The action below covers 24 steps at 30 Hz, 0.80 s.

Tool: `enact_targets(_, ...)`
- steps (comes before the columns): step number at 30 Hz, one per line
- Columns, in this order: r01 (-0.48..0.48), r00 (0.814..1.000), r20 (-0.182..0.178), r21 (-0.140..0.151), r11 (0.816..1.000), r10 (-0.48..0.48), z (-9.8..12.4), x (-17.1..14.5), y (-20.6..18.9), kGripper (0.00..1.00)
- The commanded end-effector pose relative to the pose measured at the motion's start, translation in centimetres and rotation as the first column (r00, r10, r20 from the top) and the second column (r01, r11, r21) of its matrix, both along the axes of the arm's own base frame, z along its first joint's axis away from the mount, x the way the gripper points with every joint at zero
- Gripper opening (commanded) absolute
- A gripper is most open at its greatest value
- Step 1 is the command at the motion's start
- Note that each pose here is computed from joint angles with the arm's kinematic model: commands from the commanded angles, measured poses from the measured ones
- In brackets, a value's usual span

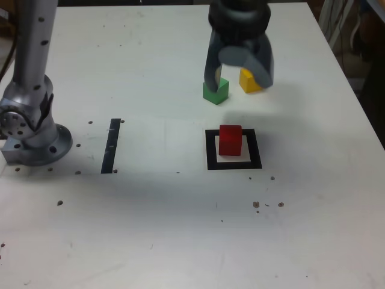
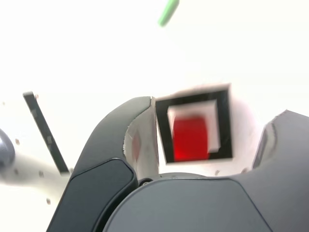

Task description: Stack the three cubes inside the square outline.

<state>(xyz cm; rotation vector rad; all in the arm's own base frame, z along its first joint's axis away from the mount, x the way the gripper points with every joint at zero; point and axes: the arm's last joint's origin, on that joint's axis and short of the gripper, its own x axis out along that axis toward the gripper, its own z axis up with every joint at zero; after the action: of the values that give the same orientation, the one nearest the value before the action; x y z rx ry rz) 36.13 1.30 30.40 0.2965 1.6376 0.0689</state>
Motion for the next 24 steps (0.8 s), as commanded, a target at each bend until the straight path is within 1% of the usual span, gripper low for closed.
enact_targets(1, 0.057, 0.998, 0.004, 0.003, 0.998, -0.057, 0.7, 0.1, 2.1, 0.99)
enact_targets(3, 0.091, 0.996, -0.008, 0.008, 0.996, -0.091, 1.0, 0.0, 4.5, 0.99)
enact_targets(6, 0.143, 0.989, -0.041, 0.018, 0.99, -0.142, 0.9, -0.4, 7.8, 0.99)
enact_targets(8, 0.197, 0.979, -0.067, 0.029, 0.98, -0.194, 0.8, -0.5, 9.3, 0.99)
enact_targets(10, 0.266, 0.961, -0.098, 0.051, 0.963, -0.26, 0.7, -0.4, 10.2, 0.99)
enact_targets(11, 0.305, 0.948, -0.115, 0.062, 0.95, -0.297, 0.6, -0.3, 10.5, 0.99)
enact_targets(12, 0.36, 0.927, -0.14, 0.074, 0.93, -0.347, 0.6, -0.2, 10.7, 0.99)
enact_targets(13, 0.399, 0.91, -0.156, 0.081, 0.913, -0.384, 0.6, -0.1, 10.9, 0.99)
enact_targets(15, 0.468, 0.876, -0.179, 0.084, 0.88, -0.448, 0.7, 0.1, 11.1, 0.99)
enact_targets(16, 0.499, 0.858, -0.183, 0.078, 0.863, -0.48, 0.8, 0.2, 11.1, 0.98)
enact_targets(18, 0.556, 0.822, -0.183, 0.057, 0.829, -0.539, 0.9, 0.5, 11.1, 0.97)
enact_targets(20, 0.601, 0.789, -0.18, 0.026, 0.799, -0.587, 0.7, 0.8, 11.0, 0.96)
enact_targets(22, 0.638, 0.757, -0.18, -0.009, 0.77, -0.629, 0.0, 1.3, 10.9, 0.96)
enact_targets(24, 0.666, 0.727, -0.189, -0.039, 0.745, -0.66, -1.0, 1.9, 10.7, 0.96)
